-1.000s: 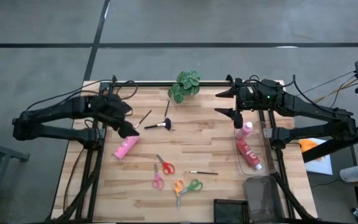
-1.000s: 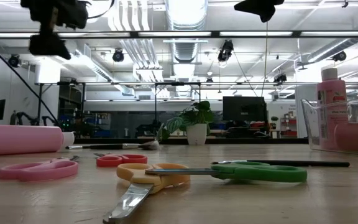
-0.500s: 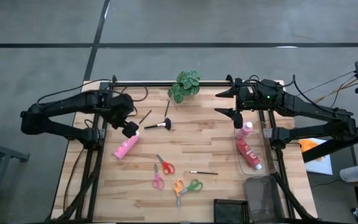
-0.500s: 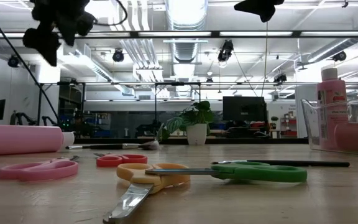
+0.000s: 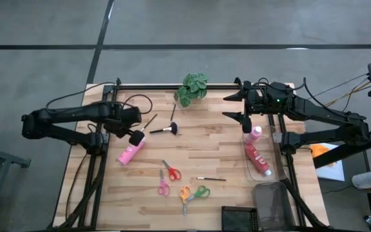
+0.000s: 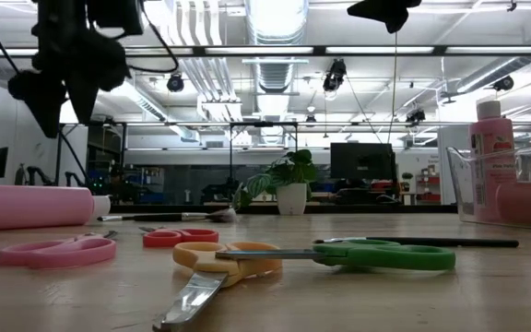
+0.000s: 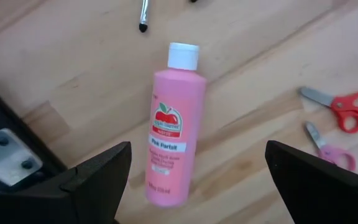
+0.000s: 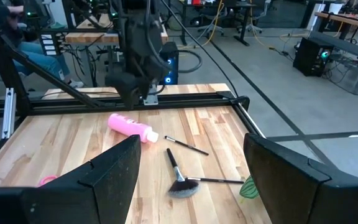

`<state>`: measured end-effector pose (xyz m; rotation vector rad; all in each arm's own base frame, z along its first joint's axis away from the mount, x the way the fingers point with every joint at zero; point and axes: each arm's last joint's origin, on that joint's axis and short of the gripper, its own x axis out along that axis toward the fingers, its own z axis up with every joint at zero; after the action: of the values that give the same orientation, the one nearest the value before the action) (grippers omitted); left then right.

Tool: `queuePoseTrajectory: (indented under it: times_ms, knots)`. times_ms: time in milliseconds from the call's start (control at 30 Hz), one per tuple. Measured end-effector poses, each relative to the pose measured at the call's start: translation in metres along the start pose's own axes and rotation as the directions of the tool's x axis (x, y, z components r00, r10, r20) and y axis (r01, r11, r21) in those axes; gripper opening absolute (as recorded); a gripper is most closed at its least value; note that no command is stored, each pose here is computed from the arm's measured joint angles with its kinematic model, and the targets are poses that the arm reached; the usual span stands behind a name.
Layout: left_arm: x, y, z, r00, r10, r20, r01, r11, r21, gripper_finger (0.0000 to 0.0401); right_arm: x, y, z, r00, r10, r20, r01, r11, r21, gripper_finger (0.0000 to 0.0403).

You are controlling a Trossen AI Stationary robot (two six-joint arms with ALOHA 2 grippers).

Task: Pick & Place Paint Supplies
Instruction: Put the pink paint bottle into the transparent bin

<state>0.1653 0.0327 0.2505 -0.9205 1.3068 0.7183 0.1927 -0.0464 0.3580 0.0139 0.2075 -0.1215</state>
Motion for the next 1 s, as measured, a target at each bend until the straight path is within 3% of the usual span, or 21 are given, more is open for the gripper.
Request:
queuePoseTrajectory:
  times_ms: [700,833,1000]
  knots:
    - [0.085,0.019,-0.010,0.999,-0.053,-0.003,0.053,0.999,0.005,0.0371,0.000,0.000,0.000,1.000,0.000,0.001,0.000,1.000,0.000,0.0282]
    - [0.094,0.023,-0.012,0.998,-0.062,0.002,0.062,0.998,0.006,0.0347,0.000,0.000,0.000,1.000,0.000,0.001,0.000,1.000,0.000,0.0282]
    - [0.098,0.024,-0.012,0.997,-0.073,0.010,0.073,0.997,0.007,0.0288,0.000,0.000,0.000,1.000,0.000,0.001,0.000,1.000,0.000,0.0282]
